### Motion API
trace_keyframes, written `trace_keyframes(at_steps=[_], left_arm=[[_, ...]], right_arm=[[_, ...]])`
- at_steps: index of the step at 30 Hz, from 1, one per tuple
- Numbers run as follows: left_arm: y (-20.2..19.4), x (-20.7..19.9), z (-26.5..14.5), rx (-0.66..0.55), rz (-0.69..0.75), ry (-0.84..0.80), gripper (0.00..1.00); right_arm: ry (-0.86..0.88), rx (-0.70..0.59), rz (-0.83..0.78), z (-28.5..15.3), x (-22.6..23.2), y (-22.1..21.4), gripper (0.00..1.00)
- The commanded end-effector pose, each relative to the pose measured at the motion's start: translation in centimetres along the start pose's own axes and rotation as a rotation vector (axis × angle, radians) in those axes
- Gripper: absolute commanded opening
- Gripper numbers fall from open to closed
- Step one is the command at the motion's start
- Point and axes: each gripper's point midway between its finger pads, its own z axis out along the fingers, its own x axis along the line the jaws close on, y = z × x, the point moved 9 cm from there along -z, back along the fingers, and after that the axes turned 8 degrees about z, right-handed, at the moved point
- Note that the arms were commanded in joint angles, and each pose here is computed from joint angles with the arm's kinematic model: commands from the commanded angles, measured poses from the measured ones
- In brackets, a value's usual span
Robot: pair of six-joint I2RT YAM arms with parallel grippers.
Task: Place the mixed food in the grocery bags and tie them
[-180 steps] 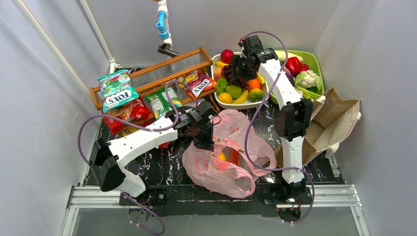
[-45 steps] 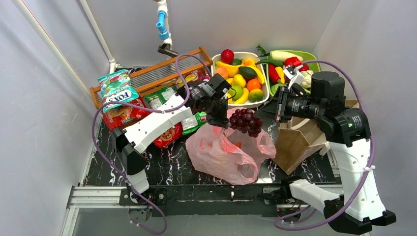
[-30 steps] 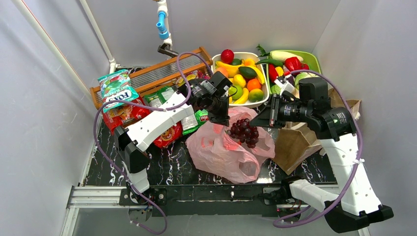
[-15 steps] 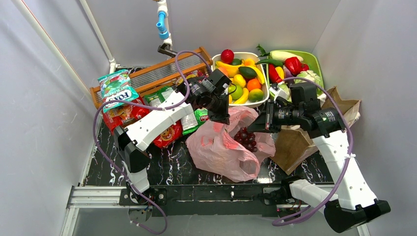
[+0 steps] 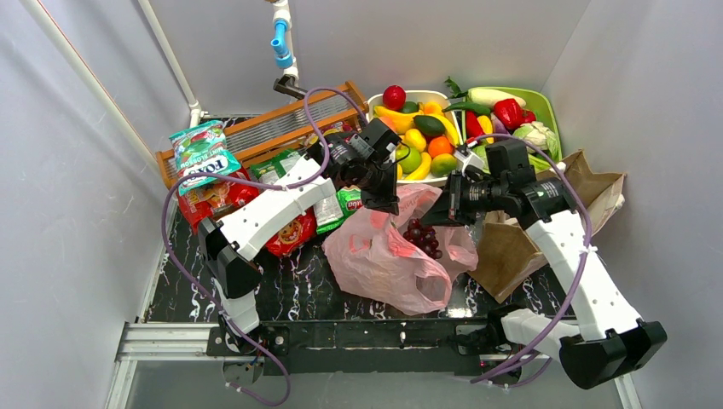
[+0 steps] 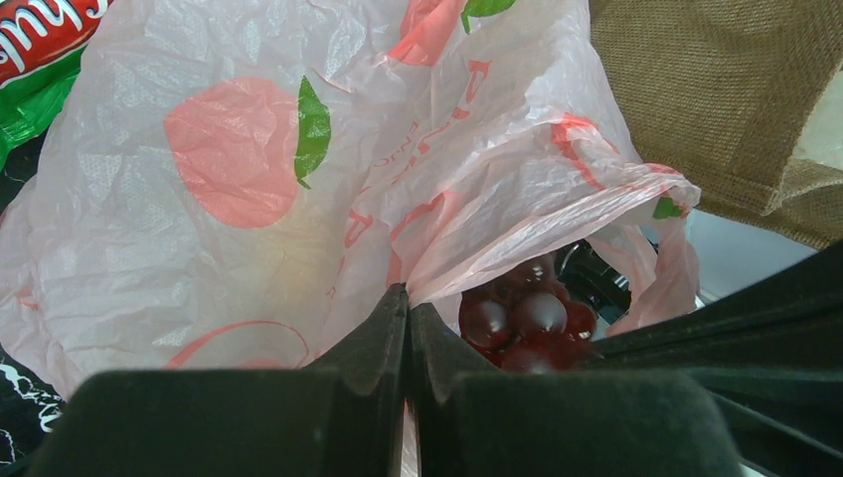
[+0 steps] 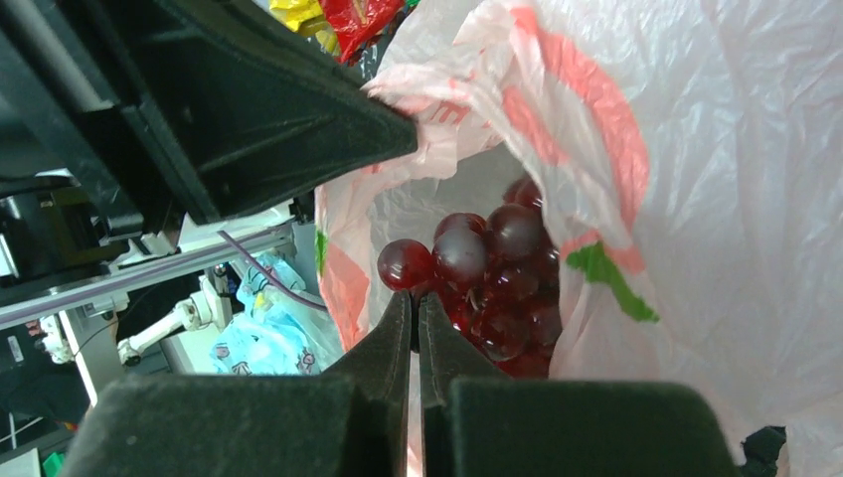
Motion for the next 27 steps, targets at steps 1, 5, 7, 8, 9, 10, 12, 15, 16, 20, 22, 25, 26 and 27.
trace_keyframes(at_steps=[1, 5, 7, 8, 9, 10, 12, 15, 16, 20, 22, 25, 26, 27], left_arm=[[-0.1, 0.0, -1.1, -0.01, 0.001, -0.026, 0.0], [-0.2, 0.1, -1.2, -0.011, -0.002, -0.025, 0.0], [-0.2, 0.2, -1.1, -0.01, -0.003, -0.024, 0.0], [-0.2, 0.2, -1.1, -0.009, -0.003, -0.024, 0.0], [-0.2, 0.2, -1.0, -0.008, -0.005, -0.025, 0.0], [-0.2, 0.3, -1.0, -0.008, -0.005, -0.024, 0.0], [-0.2, 0.3, -0.9, -0.007, -0.004, -0.024, 0.0], [-0.5, 0.5, -0.8, 0.001, -0.007, -0.02, 0.0], [-0.6, 0.6, -0.7, 0.004, -0.007, -0.019, 0.0], [-1.6, 1.3, -0.6, 0.015, -0.02, -0.009, 0.0], [-2.2, 1.7, -0.8, 0.014, -0.027, -0.009, 0.0], [-3.2, 2.4, -0.6, 0.029, -0.037, -0.002, 0.0], [-3.5, 2.6, -0.6, 0.032, -0.039, -0.003, 0.0], [-3.9, 2.8, -0.6, 0.035, -0.041, 0.0, 0.0]], right_arm=[[0.027, -0.043, -0.056, 0.2, 0.9, 1.1, 0.01], [-0.005, -0.046, -0.087, 0.3, 0.8, 1.5, 0.44], [-0.013, -0.048, -0.091, 0.3, 0.7, 1.5, 0.64], [-0.015, -0.049, -0.093, 0.2, 0.7, 1.5, 0.7], [-0.016, -0.05, -0.095, 0.2, 0.7, 1.5, 0.74], [-0.015, -0.053, -0.099, 0.1, 0.7, 1.5, 0.76], [-0.018, -0.054, -0.102, 0.0, 0.8, 1.4, 0.79], [-0.017, -0.06, -0.115, -0.3, 1.1, 1.5, 0.82], [-0.016, -0.061, -0.12, -0.4, 1.2, 1.4, 0.82], [-0.007, -0.072, -0.153, -1.1, 1.9, 1.5, 0.82], [-0.005, -0.081, -0.173, -1.5, 2.2, 1.5, 0.82], [-0.015, -0.097, -0.201, -1.9, 2.5, 1.7, 0.82], [-0.019, -0.102, -0.212, -2.0, 2.6, 1.7, 0.82], [-0.022, -0.104, -0.221, -2.2, 2.7, 1.7, 0.82]])
